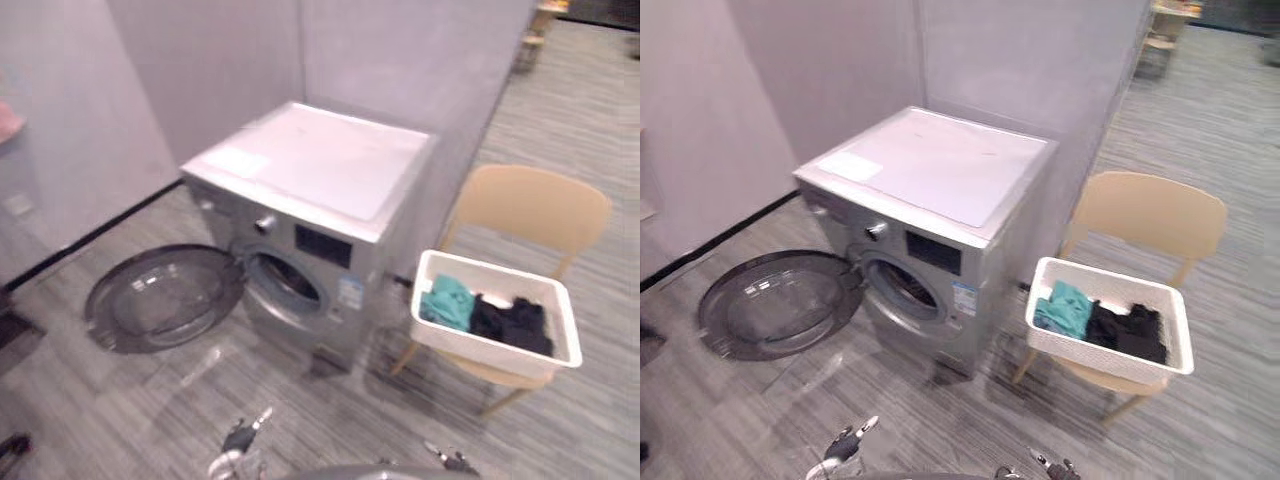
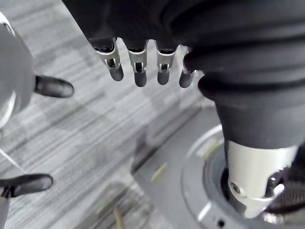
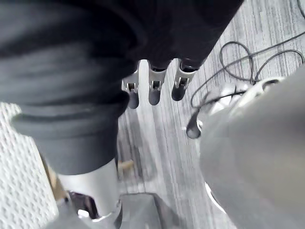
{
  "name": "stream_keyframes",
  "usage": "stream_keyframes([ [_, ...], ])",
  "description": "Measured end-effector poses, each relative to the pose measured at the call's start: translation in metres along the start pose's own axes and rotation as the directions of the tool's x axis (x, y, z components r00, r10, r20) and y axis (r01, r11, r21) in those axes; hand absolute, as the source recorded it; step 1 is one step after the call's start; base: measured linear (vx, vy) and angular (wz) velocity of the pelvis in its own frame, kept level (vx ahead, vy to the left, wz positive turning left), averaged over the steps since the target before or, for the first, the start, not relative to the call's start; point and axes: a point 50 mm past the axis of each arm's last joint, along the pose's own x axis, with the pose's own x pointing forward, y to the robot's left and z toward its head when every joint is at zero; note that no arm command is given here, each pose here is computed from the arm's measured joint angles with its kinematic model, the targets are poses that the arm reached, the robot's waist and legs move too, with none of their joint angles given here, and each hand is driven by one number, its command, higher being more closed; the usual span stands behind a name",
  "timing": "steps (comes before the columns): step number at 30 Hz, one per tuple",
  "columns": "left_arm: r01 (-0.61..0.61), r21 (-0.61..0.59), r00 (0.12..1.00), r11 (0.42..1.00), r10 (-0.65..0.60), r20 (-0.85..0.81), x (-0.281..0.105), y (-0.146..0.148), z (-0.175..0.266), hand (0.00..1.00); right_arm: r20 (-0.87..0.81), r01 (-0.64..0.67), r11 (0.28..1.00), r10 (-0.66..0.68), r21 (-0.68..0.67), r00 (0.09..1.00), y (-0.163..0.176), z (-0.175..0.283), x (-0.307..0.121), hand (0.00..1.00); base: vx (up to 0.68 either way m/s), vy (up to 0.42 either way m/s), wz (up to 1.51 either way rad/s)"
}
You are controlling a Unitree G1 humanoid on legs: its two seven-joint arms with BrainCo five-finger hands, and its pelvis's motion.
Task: Pick up the laundry basket with both hands and put the clothes into the washing machine.
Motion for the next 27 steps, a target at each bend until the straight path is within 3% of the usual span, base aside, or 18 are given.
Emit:
stream_keyframes([
  [3, 0.035, -0.006, 0.997, 0.999, -0.034, 0.068, 0.004, -0.016, 0.022, 0.0, 0.011, -0.001, 1.0, 0.001, -0.014, 1.0, 0.001, 0.005, 0.001, 0.0, 0.12, -0.11, -1.75],
  [10, 0.051, -0.032, 0.999, 0.998, -0.051, 0.018, 0.001, -0.021, 0.005, 0.0, 0.048, 0.032, 0.999, -0.033, 0.03, 0.998, -0.009, 0.018, 0.003, 0.0, 0.04, -0.039, -0.56],
  [18, -0.02, 0.078, 0.999, 0.997, 0.023, -0.029, 0.001, 0.019, -0.001, 0.0, -0.044, 0.033, 0.999, -0.034, -0.018, 0.998, -0.006, 0.006, 0.005, 0.0, -0.01, 0.017, 0.0],
  [27, -0.097, 0.054, 0.993, 0.994, 0.101, -0.069, -0.007, 0.043, -0.019, 0.0, -0.014, 0.037, 0.996, -0.038, -0.075, 0.999, -0.012, 0.011, 0.005, 0.0, 0.02, -0.003, -0.26],
])
